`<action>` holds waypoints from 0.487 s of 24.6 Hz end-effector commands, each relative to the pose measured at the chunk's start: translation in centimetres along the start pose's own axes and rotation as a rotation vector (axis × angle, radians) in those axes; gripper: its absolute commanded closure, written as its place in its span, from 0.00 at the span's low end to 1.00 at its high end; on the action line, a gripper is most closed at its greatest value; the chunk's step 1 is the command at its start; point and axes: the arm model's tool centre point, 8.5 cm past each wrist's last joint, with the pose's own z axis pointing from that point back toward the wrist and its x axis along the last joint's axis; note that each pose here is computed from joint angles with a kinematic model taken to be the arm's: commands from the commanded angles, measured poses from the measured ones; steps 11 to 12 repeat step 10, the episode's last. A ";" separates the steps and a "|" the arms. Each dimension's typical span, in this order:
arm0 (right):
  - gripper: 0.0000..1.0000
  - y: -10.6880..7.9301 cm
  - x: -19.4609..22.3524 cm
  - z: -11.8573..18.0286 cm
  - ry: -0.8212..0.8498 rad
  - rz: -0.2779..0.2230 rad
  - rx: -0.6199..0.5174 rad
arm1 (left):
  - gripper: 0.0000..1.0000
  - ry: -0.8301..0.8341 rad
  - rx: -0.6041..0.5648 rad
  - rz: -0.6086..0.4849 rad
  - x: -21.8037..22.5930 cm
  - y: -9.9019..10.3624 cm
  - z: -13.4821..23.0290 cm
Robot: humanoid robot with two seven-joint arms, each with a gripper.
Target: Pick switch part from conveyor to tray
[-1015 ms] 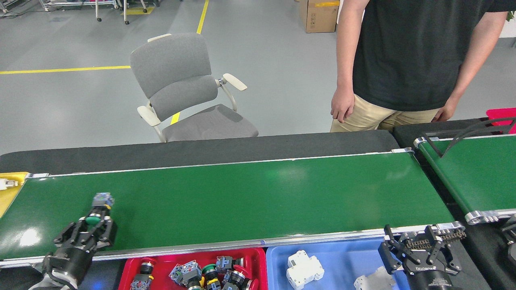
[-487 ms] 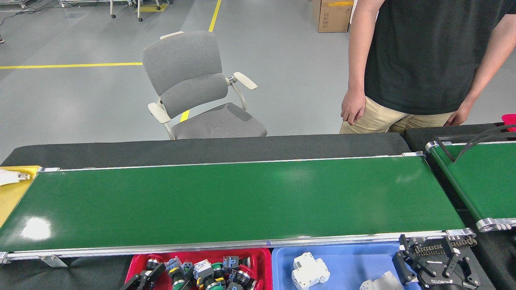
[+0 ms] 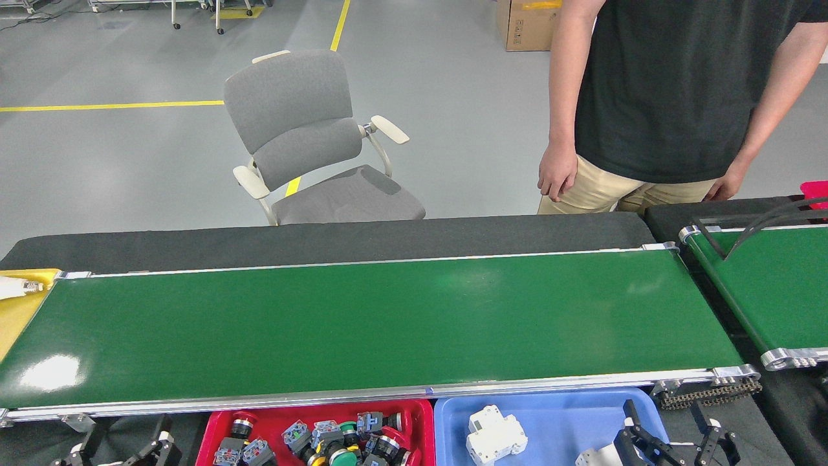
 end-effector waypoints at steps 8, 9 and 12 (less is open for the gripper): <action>0.01 -0.7 0.5 -0.2 -0.003 -0.012 -0.026 | 0.00 -0.016 0.027 -0.095 -2.4 1.9 -0.3; 0.01 -0.7 0.5 -0.2 -0.007 -0.009 -0.026 | 0.00 -0.026 0.025 -0.102 -2.5 2.0 -0.3; 0.01 -0.7 0.4 -0.2 -0.008 -0.006 -0.026 | 0.00 -0.036 0.024 -0.103 -2.5 2.0 -0.3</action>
